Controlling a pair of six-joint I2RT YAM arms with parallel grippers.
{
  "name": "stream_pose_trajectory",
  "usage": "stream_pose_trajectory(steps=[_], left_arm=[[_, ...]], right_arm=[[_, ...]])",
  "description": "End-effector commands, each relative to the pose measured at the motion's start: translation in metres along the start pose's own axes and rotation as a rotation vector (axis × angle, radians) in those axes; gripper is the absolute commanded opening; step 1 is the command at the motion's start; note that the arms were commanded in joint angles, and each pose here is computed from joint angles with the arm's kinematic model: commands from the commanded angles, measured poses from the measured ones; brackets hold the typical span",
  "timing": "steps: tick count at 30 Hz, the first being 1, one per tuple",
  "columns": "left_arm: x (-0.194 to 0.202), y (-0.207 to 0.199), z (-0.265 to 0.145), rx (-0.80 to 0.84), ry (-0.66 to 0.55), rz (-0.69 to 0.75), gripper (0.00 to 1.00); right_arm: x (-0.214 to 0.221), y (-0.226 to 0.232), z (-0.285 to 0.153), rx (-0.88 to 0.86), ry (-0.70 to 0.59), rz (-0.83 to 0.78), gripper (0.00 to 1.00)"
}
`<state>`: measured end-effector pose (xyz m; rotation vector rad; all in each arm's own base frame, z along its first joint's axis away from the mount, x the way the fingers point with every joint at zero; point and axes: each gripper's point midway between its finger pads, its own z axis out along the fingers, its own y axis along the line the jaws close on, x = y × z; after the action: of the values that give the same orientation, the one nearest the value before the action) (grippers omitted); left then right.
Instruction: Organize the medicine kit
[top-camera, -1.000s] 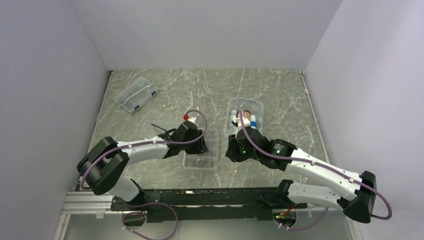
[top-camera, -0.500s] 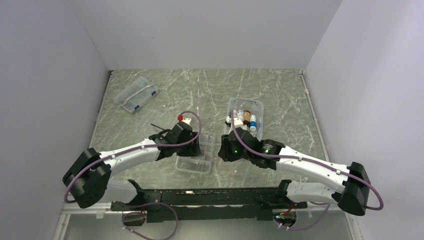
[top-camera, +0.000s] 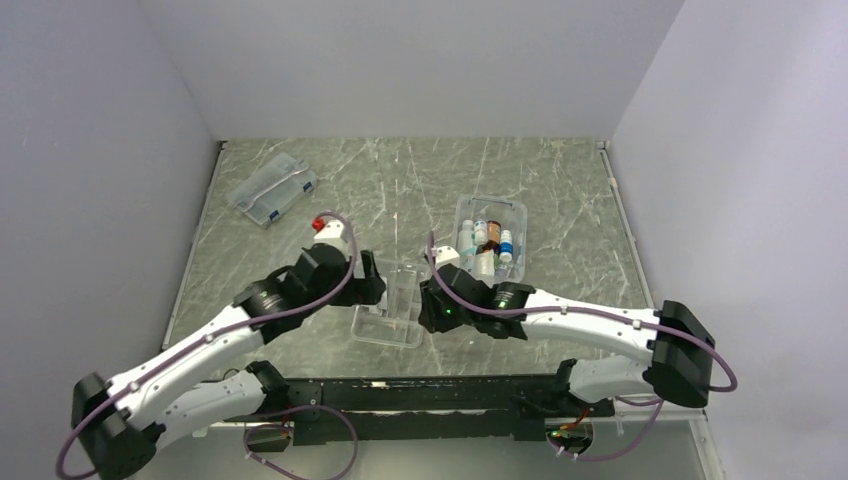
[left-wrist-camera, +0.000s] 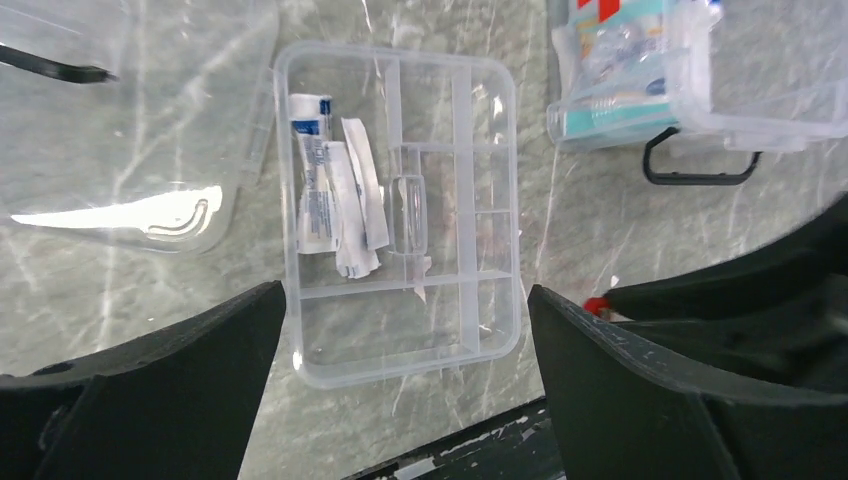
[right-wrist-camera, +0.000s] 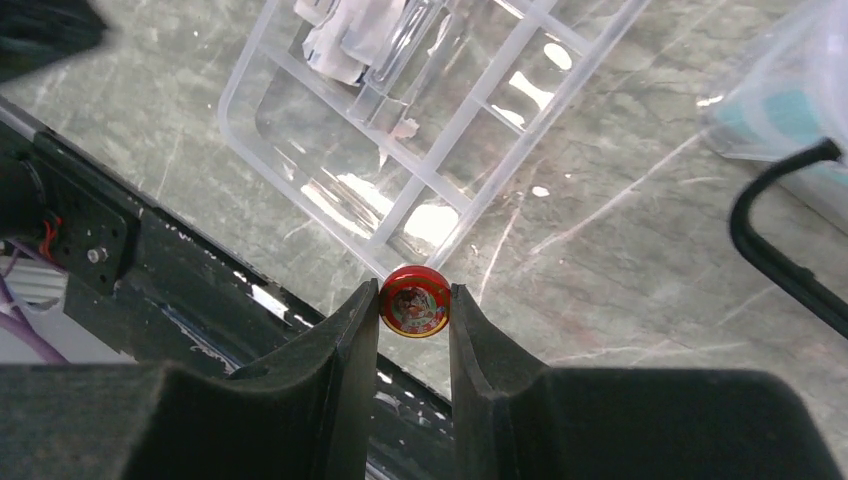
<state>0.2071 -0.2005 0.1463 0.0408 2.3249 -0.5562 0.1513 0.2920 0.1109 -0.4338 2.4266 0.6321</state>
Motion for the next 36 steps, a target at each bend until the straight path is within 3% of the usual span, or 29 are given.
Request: stream_pose_trajectory(steps=[1, 17, 36], left_arm=[[-0.022, 0.018, -0.037, -0.058, -0.109, 0.009, 0.99], [-0.045, 0.049, -0.142, 0.039, -0.406, 0.003, 0.99], [-0.035, 0.062, -0.152, 0.076, -0.475, 0.012, 0.99]], right_arm=[[-0.020, 0.032, 0.008, -0.054, -0.049, -0.005, 0.06], [-0.010, 0.072, 0.062, -0.053, 0.047, -0.078, 0.06], [0.016, 0.073, 0.112, 0.017, 0.166, -0.088, 0.10]])
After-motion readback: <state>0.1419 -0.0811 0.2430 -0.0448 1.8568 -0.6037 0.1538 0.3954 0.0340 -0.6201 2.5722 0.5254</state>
